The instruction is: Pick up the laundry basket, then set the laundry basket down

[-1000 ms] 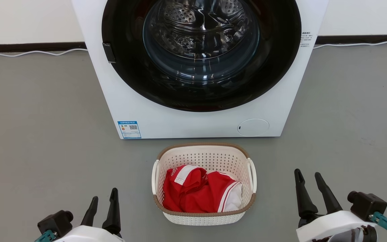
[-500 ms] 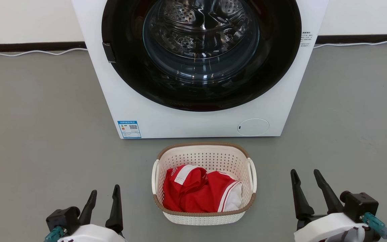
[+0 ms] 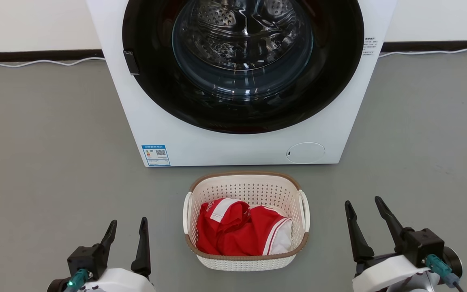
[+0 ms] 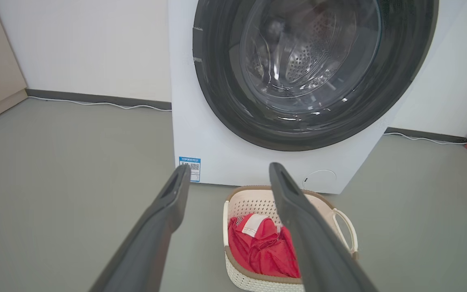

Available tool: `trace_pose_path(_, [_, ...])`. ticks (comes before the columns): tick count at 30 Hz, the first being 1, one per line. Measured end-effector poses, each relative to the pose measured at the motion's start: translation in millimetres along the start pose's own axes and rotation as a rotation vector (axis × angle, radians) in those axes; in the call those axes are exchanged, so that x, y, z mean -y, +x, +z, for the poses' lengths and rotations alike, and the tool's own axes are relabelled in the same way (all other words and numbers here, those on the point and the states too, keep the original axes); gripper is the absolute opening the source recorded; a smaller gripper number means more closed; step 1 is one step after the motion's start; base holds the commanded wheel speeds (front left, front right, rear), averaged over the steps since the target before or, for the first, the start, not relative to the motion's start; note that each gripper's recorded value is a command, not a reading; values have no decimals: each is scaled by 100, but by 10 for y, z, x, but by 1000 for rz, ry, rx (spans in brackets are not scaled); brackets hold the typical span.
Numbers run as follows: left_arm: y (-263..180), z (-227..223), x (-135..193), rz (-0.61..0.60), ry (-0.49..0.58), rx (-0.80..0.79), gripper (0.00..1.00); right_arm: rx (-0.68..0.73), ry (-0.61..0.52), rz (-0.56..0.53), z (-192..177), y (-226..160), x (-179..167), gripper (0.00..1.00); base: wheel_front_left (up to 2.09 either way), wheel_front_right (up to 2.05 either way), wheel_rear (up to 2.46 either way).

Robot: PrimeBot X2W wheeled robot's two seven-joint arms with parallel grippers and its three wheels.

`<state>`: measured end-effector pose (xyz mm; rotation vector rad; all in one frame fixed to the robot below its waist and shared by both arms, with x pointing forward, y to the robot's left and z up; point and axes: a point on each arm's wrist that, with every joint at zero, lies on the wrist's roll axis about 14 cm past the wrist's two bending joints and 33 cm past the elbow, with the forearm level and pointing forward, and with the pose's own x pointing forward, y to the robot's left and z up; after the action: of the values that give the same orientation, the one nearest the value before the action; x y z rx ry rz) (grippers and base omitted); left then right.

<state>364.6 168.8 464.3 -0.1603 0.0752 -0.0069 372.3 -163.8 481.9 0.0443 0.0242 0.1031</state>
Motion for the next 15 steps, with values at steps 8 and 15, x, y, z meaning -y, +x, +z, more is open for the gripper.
trace_pose_path(8, [10,-6,29,-19,95,12,100,-2,-93,20,-25,6,-14,100,0,0,0])
trace_pose_path(15, [23,-55,25,-19,108,-3,100,-11,-111,27,-69,23,-21,100,0,0,0])
